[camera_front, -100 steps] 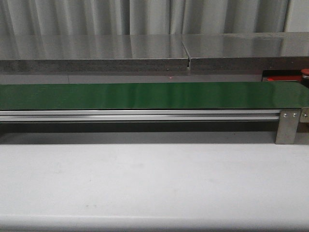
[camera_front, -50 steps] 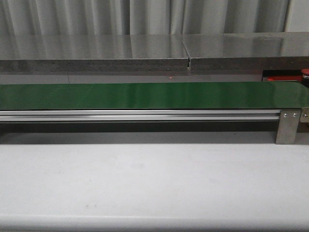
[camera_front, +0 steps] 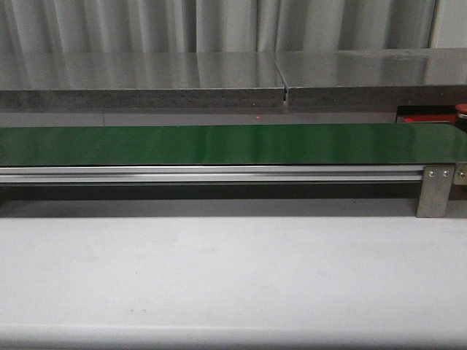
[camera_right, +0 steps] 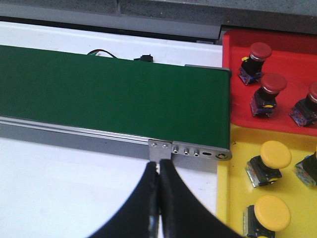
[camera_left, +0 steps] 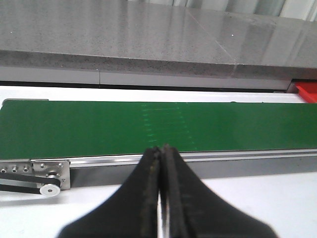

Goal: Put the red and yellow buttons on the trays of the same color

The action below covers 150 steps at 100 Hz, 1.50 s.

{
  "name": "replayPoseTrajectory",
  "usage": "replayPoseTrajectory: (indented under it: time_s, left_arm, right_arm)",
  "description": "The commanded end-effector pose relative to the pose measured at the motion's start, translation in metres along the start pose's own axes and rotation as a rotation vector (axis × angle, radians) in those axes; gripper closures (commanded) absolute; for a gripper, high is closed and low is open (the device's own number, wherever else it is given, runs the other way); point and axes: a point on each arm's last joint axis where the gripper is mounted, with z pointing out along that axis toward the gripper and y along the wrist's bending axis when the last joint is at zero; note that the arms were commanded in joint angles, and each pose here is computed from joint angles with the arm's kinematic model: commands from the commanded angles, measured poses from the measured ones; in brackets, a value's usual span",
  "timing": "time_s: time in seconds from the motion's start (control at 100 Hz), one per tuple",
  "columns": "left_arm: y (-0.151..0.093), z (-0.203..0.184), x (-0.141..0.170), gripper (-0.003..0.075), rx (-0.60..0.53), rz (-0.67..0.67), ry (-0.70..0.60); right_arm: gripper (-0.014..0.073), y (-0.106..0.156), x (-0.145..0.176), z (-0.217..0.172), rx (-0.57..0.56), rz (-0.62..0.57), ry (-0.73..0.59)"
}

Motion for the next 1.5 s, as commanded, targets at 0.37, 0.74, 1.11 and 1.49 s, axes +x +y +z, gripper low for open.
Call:
replayPoseTrajectory:
  time_s: [0.37, 0.74, 1.11, 1.49]
  left_arm:
    - [0.002, 0.001, -0.011, 0.0734, -0.014, -0.025, -0.074]
    - [0.002, 0.002, -0.009, 0.0056, -0.014, -0.027, -0.067]
    - [0.018, 0.023, -0.033, 0.0071, -0.129, -0.109, -0.051]
    - [0.112, 0.105, -0.088, 0.0071, -0.389, -0.270, 0.125]
  right_arm:
    - [0.0662, -0.001, -0.013, -0.005, 0.026, -0.009, -0.096]
    - [0.0662, -0.001, -0.013, -0.005, 0.026, -0.009, -0.096]
    - [0.0662, -0.001, -0.013, -0.005, 0.026, -0.009, -0.096]
    - [0.0662, -0.001, -0.013, -0.005, 0.026, -0.009, -0.096]
